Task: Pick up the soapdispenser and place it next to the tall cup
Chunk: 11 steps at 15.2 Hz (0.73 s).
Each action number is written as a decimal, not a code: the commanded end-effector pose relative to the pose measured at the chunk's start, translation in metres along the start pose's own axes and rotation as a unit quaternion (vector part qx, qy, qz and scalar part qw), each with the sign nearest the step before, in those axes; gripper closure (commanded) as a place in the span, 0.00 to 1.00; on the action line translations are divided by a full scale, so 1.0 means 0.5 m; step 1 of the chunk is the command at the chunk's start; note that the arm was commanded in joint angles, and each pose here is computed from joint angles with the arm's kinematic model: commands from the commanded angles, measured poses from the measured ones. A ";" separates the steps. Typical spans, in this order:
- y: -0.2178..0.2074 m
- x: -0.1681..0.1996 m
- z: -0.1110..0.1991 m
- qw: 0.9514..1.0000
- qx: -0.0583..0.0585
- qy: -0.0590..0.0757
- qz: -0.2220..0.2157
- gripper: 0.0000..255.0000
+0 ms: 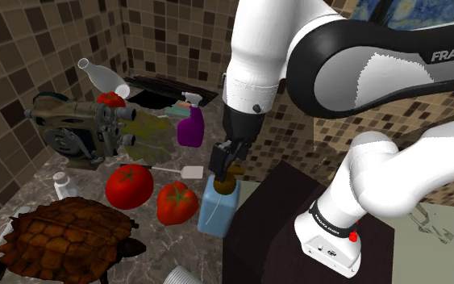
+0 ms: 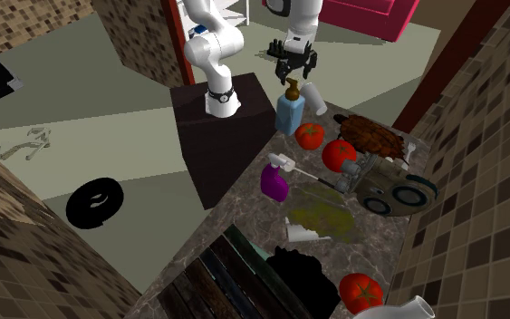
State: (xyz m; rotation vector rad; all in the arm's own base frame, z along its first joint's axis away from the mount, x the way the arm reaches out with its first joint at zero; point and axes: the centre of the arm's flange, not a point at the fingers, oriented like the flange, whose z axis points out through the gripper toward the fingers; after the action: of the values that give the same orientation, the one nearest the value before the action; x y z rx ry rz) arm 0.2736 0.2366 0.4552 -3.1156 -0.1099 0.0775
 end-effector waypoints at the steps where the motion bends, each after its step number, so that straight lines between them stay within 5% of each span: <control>1: -0.001 0.000 -0.041 1.000 0.000 0.000 0.000 0.00; 3: -0.001 0.000 -0.088 1.000 0.000 0.000 0.000 0.00; 11: -0.001 0.000 -0.088 1.000 0.000 0.000 0.000 0.00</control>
State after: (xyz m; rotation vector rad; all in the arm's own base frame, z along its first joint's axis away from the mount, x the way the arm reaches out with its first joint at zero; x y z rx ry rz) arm 0.2757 0.2361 0.4992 -3.1158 -0.1099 0.0782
